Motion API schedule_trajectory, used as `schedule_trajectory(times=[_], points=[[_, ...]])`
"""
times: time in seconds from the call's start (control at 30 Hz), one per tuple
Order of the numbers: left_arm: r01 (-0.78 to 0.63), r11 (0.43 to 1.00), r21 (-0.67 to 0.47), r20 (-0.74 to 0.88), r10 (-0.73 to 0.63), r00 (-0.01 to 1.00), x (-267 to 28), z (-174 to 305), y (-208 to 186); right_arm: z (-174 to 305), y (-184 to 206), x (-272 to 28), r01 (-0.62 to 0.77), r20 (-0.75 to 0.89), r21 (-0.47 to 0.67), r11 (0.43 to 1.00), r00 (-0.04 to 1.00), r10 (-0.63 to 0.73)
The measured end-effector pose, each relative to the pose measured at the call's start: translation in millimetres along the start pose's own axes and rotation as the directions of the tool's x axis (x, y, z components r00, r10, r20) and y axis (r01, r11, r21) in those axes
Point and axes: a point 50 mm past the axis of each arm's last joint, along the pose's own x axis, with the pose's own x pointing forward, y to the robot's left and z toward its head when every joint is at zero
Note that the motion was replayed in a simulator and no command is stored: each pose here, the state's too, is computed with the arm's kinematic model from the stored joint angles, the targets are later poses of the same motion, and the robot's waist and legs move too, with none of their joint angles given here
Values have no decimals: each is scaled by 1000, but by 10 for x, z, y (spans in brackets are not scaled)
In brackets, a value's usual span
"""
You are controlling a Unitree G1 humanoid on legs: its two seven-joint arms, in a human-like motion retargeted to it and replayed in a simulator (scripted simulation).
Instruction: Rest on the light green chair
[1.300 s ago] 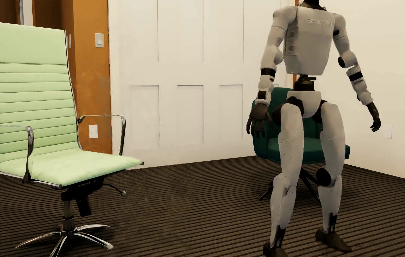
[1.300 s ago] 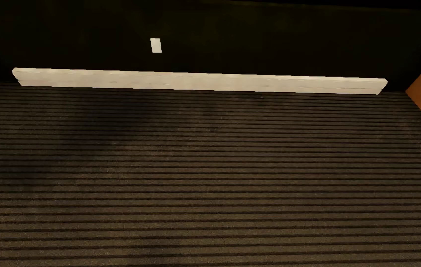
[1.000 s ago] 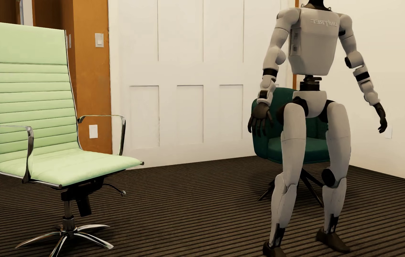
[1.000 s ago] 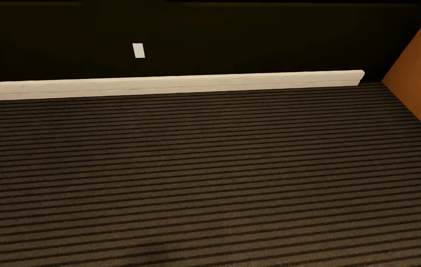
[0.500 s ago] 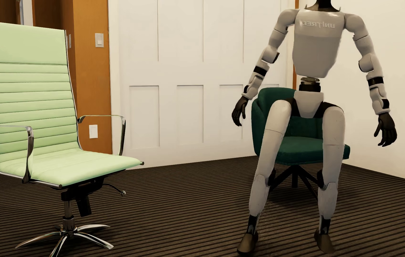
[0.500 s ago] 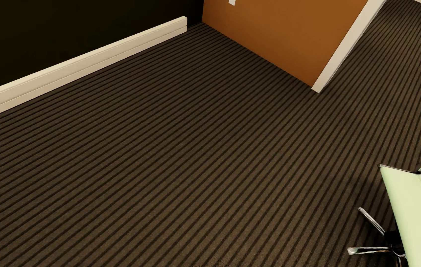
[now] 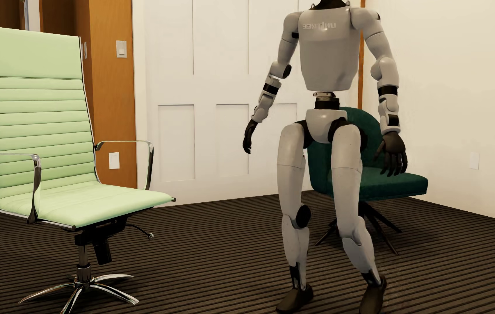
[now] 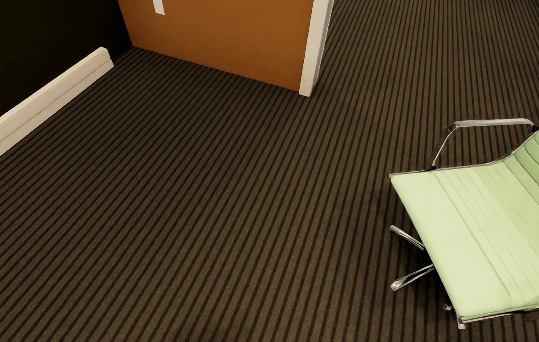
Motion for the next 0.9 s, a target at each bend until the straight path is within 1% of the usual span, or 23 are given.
schedule_trajectory(times=[0.1, 0.17, 0.23, 0.3, 0.37, 0.43, 0.47, 0.57, 0.63, 0.7, 0.77, 0.8, 0.83, 0.9], points=[[21, 1000, -2, 1, -21, 1000, -2, 11, -42, 131, -124, 19, 27, 40, -33, 999, 999, -26], [14, 1000, -7, -12, -14, 1000, 0, -27, 1, 278, -174, 24, 44, 95, -58, 997, 995, -38], [14, 1000, -22, -42, -15, 999, -4, -98, 33, 389, -198, 21, 48, 135, -80, 996, 990, -37], [9, 999, -32, -65, -11, 998, -17, -174, 38, 398, -165, 14, 40, 150, -90, 995, 988, -26], [19, 999, -50, -97, -24, 995, -42, -290, 38, 298, -100, 6, 21, 129, -94, 995, 992, -9], [17, 999, -41, -110, -21, 994, -56, -331, -8, 172, -30, 1, 8, 85, -67, 998, 996, -3], [34, 999, -34, -113, -38, 993, -67, -353, -35, 116, 3, -2, -22, 67, -77, 997, 997, 27], [6, 1000, 10, -70, -5, 998, -32, -221, 33, 146, -62, 7, 5, 70, -93, 996, 998, 2], [-20, 1000, -11, -17, 19, 1000, -17, -99, 66, 143, -52, 6, 1, 64, -78, 997, 998, 4], [-32, 999, 4, 34, 32, 999, -1, 26, 91, 148, -53, 6, 12, 67, -84, 996, 998, -6], [-25, 999, 21, 72, 24, 997, -11, 93, 10, 67, -38, -5, 47, 51, -33, 998, 998, -45], [-25, 999, 35, 63, 23, 998, -9, 114, -19, 1, -44, -10, 45, 16, -20, 999, 999, -45], [-35, 999, 42, 68, 32, 997, -11, 137, -41, -43, -51, -13, 49, -6, -29, 998, 999, -49], [-28, 999, 42, 74, 24, 997, -16, 156, -64, -87, -49, -19, 62, -13, -9, 998, 998, -62]])
